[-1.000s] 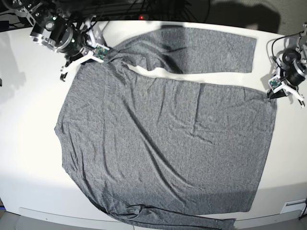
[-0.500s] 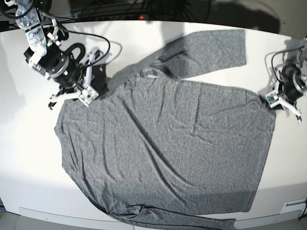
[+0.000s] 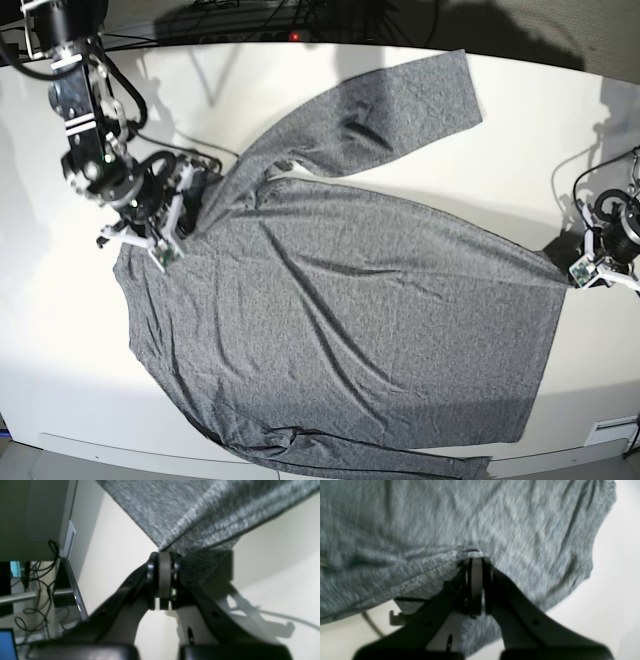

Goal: Fold the T-shirt properly
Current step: 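Drag the grasped shoulder with the right gripper, swinging the sleeve across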

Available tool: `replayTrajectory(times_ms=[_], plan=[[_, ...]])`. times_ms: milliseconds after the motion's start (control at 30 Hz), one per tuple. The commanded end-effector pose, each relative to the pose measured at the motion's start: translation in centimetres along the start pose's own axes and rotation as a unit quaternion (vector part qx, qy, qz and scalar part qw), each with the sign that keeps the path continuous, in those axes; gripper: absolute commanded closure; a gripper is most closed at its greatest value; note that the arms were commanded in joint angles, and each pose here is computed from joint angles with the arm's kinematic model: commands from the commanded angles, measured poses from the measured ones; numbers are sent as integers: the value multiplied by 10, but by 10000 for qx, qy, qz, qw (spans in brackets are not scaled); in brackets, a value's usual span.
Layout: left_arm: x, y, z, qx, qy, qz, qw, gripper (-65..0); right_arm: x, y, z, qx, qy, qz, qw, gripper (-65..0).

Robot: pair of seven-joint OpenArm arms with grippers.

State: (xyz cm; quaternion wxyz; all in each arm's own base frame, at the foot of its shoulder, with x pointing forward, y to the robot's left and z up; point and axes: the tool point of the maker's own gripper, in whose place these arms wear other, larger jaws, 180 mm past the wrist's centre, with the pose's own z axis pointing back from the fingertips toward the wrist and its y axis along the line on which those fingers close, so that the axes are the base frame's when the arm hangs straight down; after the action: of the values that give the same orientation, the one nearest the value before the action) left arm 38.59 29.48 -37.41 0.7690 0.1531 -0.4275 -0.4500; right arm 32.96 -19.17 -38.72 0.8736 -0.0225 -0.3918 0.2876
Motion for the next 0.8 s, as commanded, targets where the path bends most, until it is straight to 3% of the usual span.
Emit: replayTrajectory(times_ms=[0,267,433,767], plan=[[9,26,3,288,-132,89,9995,0,24,-16,1,-165,-335,2,9993,0],[27,11,-7,210,-398,512,9977,0,87,-30,-7,-322,-972,-132,9947,0],[42,-5,-16,160,-546,681,9961,0,93,-42,-16,-532,-966,-438,9929,0],[29,20,-22,1220,46,1005,9874,0,74,-83,-48,-722,-439,-819,9931,0]])
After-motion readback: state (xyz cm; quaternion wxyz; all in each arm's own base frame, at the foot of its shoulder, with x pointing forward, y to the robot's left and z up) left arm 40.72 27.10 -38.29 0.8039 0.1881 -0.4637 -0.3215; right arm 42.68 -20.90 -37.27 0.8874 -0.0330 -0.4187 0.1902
